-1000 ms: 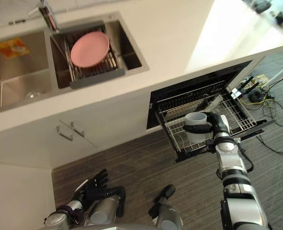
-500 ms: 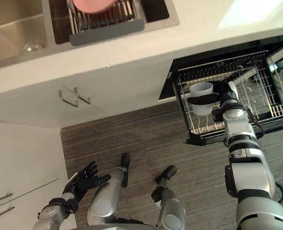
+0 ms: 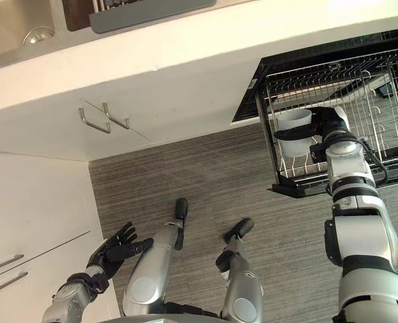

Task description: Walk over to the sink, pick up the cup, carry it to the dishwasher, place the cup inside the dishwasher, then close the dishwasher door

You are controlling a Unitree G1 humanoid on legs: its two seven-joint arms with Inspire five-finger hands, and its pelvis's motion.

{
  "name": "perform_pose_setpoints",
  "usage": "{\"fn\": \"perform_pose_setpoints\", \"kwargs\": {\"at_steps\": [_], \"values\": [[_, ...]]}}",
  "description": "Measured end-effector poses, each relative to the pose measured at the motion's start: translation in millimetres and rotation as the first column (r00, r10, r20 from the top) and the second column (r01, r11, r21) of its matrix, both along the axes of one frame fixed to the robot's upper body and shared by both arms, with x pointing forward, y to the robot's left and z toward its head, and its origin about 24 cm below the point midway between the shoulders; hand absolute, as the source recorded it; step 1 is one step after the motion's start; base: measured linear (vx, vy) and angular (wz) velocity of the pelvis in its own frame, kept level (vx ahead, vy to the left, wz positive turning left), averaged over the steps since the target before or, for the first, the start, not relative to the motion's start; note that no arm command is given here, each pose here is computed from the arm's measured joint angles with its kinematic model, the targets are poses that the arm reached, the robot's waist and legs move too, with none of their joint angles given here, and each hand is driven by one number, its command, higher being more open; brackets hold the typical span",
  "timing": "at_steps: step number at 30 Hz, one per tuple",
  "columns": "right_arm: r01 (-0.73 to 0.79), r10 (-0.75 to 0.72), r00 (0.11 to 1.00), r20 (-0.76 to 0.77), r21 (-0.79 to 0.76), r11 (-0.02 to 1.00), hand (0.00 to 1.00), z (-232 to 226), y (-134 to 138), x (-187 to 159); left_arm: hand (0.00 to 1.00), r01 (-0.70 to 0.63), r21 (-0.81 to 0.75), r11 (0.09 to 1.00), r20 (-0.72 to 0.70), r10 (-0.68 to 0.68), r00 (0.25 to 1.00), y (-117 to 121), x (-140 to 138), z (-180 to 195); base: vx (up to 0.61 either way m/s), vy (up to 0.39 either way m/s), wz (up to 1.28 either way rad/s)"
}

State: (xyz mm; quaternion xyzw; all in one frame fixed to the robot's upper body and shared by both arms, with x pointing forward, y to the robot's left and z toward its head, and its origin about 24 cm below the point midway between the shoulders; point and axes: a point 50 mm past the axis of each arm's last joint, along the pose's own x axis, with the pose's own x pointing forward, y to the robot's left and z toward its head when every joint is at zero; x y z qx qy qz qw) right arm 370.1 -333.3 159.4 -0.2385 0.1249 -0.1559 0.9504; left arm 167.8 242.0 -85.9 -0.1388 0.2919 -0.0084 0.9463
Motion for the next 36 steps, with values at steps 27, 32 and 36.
{"fn": "perform_pose_setpoints", "kwargs": {"at_steps": [27,32,36], "values": [[-0.060,-0.053,0.940,0.337,0.316,0.947,1.00,-43,7,-57,1.00,-0.080,0.129,0.988,-0.121,0.095,0.988,0,-35,-18,-0.01,0.052,-0.02],[0.018,-0.325,0.846,0.422,0.587,0.809,1.00,-103,40,-144,1.00,-0.362,0.116,0.925,-0.244,0.380,0.892,-7,-94,-42,0.14,0.055,-0.19],[0.093,-0.440,0.844,0.308,0.723,0.685,1.00,-143,74,-193,1.00,-0.474,0.155,0.867,-0.299,0.498,0.814,-12,-127,-48,0.11,-0.007,0.15]]}}
